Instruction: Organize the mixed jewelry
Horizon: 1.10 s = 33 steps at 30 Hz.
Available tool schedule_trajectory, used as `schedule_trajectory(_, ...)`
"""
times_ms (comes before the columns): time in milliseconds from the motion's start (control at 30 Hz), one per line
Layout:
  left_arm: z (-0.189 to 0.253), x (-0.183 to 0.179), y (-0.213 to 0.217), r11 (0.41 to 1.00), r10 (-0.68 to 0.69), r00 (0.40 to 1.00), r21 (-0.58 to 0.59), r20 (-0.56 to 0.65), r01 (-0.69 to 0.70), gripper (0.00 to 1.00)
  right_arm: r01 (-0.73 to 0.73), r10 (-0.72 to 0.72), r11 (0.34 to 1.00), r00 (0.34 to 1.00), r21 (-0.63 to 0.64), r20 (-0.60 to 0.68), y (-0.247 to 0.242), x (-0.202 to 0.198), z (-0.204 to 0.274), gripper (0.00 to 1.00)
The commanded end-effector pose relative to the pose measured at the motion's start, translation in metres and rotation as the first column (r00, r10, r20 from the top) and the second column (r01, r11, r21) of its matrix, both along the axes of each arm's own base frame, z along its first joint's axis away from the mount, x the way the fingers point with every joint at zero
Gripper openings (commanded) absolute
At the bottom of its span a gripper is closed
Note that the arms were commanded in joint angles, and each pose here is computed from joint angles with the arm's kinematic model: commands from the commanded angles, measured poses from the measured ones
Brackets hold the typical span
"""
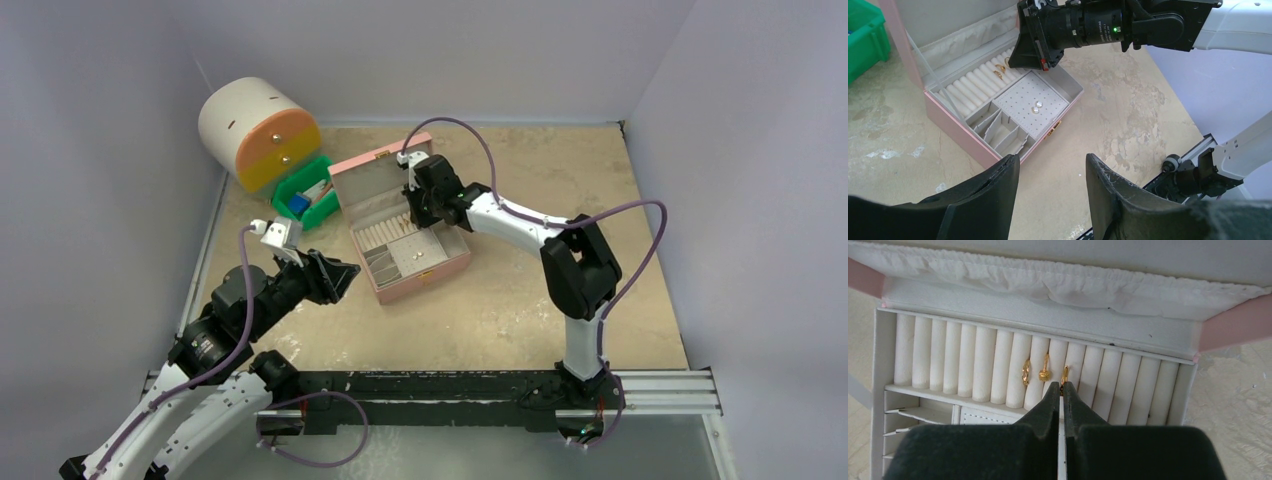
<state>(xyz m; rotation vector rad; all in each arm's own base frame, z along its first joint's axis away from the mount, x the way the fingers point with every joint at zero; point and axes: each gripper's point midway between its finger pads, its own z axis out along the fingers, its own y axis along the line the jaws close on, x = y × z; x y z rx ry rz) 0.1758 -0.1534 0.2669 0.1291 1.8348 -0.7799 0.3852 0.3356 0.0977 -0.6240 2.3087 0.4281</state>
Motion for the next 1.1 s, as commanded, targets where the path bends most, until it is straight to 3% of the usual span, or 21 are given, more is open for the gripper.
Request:
schedule_trajectory(0,0.012,0.003,0.003,1.0,0.02,0.999,-0.012,0.033,-0.019,0.51,-0.002,0.0,0.999,0.999,0.04,0.051,0.008,0.017,0.018,0.0)
schedule_trajectory(1067,0.012,0.005,0.004,1.0,0.027,0.999,-0.008,0.031,-0.027,0.51,0.084,-0.085,0.995,0.996,-0.058,-0.019,-0.013,0.018,-0.039,0.0)
